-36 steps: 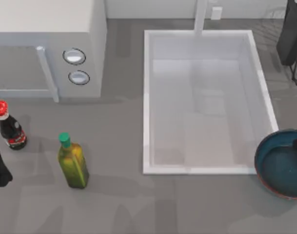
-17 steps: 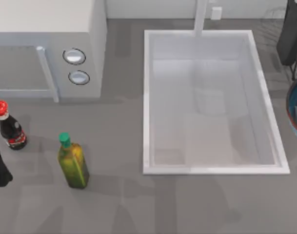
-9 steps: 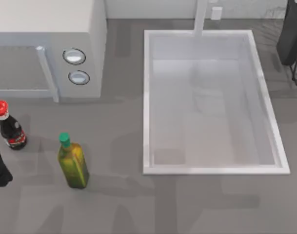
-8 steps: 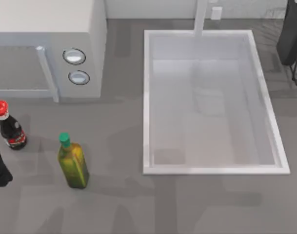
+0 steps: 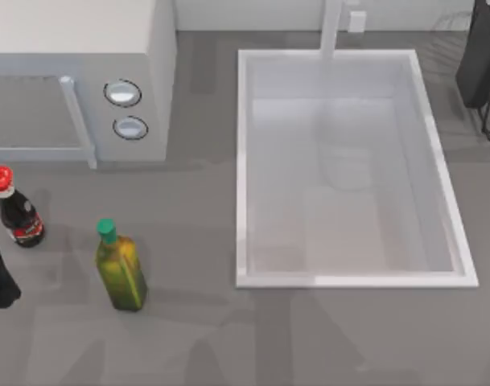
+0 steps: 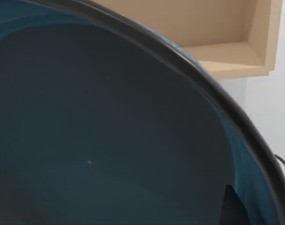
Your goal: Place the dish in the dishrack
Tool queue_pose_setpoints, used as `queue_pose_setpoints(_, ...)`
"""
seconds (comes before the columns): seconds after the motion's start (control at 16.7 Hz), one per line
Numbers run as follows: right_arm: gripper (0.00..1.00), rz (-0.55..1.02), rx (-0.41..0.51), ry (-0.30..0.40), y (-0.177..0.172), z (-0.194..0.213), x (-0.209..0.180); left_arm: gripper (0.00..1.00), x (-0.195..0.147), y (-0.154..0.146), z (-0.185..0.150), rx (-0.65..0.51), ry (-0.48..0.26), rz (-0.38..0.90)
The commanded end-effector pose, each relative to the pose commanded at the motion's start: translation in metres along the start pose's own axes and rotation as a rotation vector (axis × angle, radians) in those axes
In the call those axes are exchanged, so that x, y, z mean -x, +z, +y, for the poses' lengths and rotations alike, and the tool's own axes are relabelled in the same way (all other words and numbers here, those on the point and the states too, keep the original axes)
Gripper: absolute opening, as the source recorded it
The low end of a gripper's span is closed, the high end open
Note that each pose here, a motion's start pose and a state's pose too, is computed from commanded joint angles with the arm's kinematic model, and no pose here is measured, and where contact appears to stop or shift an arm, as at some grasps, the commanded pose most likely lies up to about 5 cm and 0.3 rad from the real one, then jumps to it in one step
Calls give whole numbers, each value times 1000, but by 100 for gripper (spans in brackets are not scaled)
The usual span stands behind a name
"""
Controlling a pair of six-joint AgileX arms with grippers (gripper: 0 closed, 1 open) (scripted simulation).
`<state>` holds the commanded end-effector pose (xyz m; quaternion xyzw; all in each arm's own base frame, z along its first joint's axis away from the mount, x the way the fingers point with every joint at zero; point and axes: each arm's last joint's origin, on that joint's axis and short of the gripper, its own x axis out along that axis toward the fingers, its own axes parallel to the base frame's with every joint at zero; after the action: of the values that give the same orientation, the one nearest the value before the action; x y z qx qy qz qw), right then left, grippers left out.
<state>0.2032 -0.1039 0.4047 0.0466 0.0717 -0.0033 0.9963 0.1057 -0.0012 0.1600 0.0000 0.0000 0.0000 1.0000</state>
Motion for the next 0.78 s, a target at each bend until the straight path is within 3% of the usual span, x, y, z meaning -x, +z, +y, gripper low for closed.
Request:
queue_pose_setpoints(0.24,0,-138,88,-3,10,-1,25,100,0,0,0,0,0,0)
queue_pose_setpoints(0.6,0,-143,91,-1,11,-1,25,100,0,0,0,0,0,0)
queue_pose_setpoints(0.78,0,-142,91,-1,8,-10,5,100,0,0,0,0,0,0)
